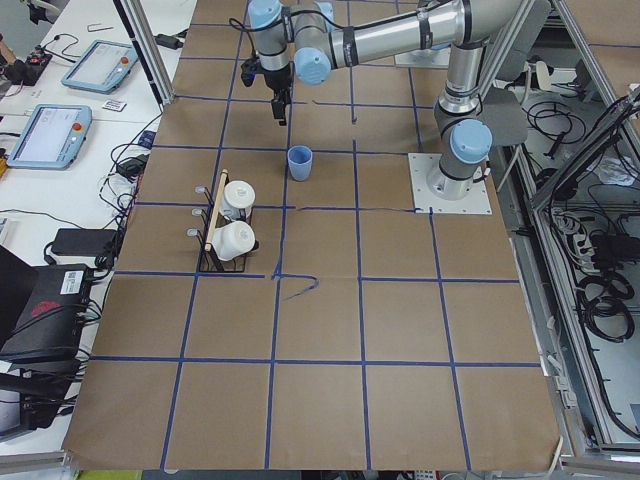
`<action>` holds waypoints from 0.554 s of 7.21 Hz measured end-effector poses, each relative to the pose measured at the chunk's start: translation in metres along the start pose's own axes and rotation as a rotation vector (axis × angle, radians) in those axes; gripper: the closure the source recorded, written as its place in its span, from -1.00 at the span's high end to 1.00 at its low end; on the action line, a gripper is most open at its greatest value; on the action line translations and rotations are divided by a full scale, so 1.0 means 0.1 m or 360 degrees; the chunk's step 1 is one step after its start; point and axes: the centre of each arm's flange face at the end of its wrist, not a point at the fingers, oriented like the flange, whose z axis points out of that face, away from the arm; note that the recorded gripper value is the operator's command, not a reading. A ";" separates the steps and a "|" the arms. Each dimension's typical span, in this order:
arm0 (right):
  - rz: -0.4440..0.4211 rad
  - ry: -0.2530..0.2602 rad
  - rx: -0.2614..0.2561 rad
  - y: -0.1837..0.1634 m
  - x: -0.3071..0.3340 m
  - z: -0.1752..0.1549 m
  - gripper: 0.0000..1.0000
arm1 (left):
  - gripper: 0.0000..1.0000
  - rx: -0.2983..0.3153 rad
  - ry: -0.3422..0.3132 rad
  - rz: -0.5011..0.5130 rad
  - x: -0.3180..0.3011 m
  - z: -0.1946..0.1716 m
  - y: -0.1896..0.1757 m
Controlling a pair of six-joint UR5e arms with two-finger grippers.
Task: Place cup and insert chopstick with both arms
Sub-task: 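Lower the left gripper onto the light-blue cup and grasp it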
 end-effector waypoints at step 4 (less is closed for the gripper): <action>0.0006 -0.0011 0.0012 -0.34 0.06 0.47 1.00 | -1.00 -0.0142 0.0011 -0.0118 -0.11 1.01 0.26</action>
